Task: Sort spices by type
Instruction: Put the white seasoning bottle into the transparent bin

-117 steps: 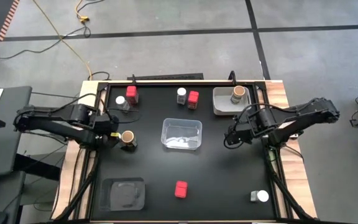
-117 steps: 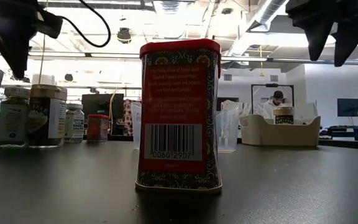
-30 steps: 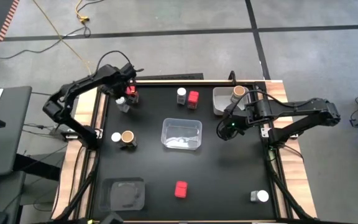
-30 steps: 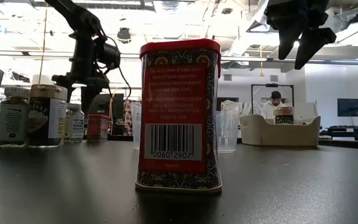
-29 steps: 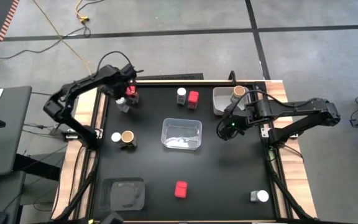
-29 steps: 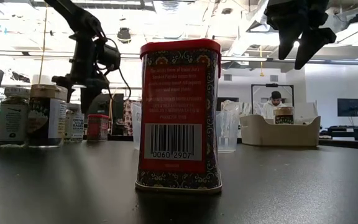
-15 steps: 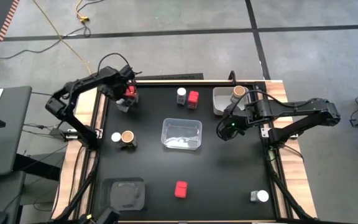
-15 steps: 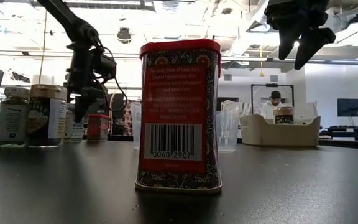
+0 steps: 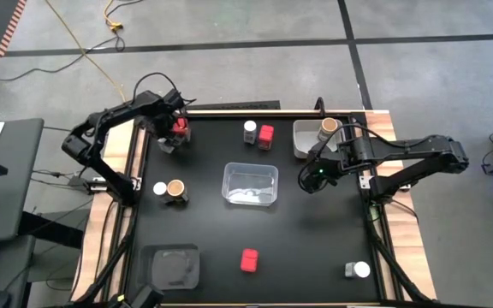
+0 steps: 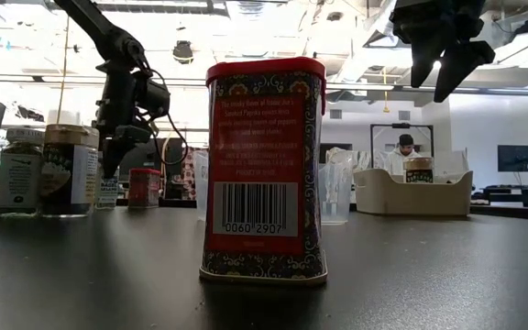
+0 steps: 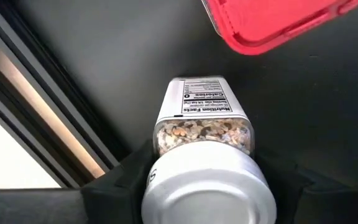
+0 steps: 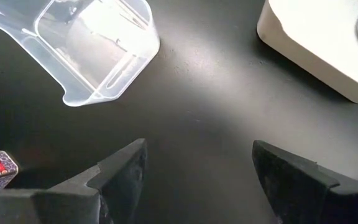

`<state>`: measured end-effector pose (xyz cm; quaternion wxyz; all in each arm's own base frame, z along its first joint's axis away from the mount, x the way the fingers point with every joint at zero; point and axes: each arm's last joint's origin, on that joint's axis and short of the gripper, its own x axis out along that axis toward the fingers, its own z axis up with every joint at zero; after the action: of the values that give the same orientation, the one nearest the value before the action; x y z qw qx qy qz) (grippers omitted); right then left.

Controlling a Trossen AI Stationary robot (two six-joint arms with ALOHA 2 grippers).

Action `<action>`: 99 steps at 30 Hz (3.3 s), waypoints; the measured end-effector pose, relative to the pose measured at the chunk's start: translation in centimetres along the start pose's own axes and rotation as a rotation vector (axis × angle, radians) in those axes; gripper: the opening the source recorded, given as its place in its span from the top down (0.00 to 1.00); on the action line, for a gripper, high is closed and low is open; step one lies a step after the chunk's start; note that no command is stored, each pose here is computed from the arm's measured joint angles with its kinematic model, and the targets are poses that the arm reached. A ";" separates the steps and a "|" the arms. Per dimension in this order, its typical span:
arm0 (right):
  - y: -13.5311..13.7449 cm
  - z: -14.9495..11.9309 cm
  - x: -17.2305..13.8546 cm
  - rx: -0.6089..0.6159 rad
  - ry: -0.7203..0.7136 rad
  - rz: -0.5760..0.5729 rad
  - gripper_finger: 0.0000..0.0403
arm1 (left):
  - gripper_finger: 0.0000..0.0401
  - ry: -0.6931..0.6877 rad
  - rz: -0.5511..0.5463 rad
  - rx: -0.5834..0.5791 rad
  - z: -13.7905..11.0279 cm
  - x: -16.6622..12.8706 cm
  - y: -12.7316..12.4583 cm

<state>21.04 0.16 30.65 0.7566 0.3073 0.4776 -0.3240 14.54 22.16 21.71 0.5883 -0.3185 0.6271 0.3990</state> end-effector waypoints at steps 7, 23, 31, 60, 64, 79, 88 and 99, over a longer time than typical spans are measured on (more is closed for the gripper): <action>0.0 0.0 0.0 0.004 -0.001 0.001 0.21 | 0.52 -0.050 -0.021 0.030 -1.2 -3.5 -0.4; 0.0 0.0 0.0 0.005 -0.001 0.001 0.21 | 0.52 -0.451 -0.137 0.601 -3.0 -18.2 -12.7; 0.0 0.0 0.0 0.000 -0.002 0.001 0.21 | 0.52 -0.515 -0.115 0.946 -2.4 -19.9 -21.6; 0.0 0.0 0.0 -0.003 -0.001 0.001 0.21 | 0.52 -0.225 -0.132 1.132 -1.4 -7.2 -28.1; 0.0 0.0 0.0 -0.003 -0.001 0.001 0.21 | 0.52 -0.223 -0.138 1.155 -1.3 -6.8 -28.4; 0.0 0.0 0.0 0.007 -0.001 0.000 0.21 | 0.46 -0.157 -0.133 1.159 -0.9 -5.1 -29.1; 0.0 0.0 0.0 0.006 0.000 -0.001 0.21 | 0.46 -0.175 -0.076 1.107 -0.7 -5.4 -28.9; 0.0 0.0 0.0 -0.004 0.000 -0.001 0.21 | 0.46 -0.180 -0.074 1.101 -0.7 -5.4 -28.9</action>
<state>21.05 0.17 30.64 0.7572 0.3054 0.4783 -0.3233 39.92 7.31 23.41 0.7327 0.0492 0.6786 0.0174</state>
